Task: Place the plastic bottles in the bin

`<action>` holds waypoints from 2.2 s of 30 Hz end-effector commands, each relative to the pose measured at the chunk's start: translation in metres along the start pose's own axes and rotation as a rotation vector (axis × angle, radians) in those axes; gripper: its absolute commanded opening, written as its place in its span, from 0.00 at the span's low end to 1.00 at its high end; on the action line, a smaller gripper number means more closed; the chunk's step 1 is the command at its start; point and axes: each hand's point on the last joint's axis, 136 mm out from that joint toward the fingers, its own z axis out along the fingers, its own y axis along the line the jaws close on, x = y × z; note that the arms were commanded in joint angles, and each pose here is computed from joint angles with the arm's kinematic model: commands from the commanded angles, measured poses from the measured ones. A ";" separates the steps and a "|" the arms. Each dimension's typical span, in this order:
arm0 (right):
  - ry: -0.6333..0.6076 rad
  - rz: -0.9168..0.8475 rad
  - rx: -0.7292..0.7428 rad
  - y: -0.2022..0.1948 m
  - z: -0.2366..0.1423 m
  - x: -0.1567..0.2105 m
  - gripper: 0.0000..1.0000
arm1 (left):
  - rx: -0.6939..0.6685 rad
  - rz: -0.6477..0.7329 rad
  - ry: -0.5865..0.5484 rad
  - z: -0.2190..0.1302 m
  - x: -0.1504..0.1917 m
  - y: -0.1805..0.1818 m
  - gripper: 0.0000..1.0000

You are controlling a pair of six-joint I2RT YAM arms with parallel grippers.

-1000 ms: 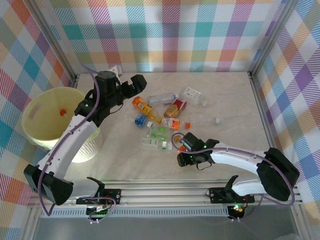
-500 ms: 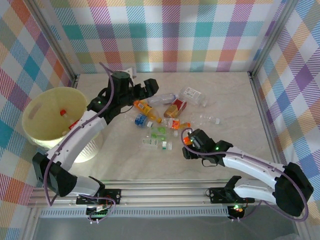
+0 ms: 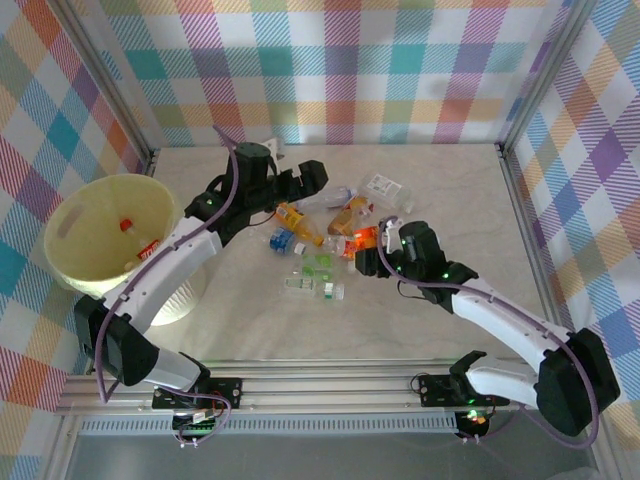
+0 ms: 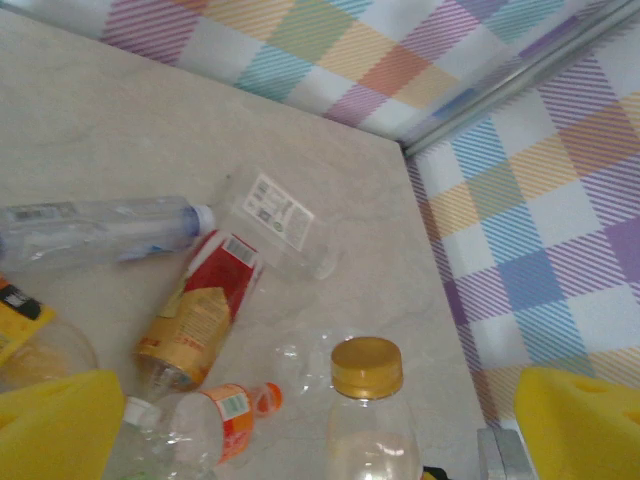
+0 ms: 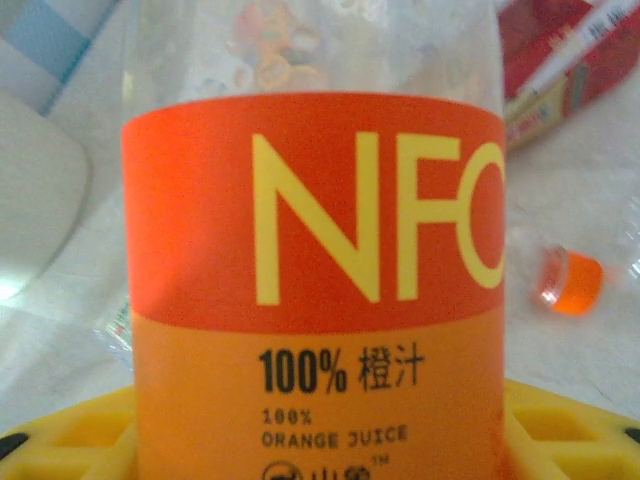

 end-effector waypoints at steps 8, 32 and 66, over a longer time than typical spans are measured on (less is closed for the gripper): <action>-0.186 -0.057 -0.296 0.067 -0.009 -0.073 0.47 | 0.243 -0.042 0.102 0.005 0.027 -0.037 1.00; -0.222 -0.132 -0.475 0.102 -0.023 -0.087 0.50 | 0.378 0.065 0.219 0.020 0.066 -0.072 0.63; -0.298 -0.198 -0.114 0.044 -0.046 -0.078 1.00 | -0.115 0.257 -0.263 -0.102 -0.038 -0.026 0.46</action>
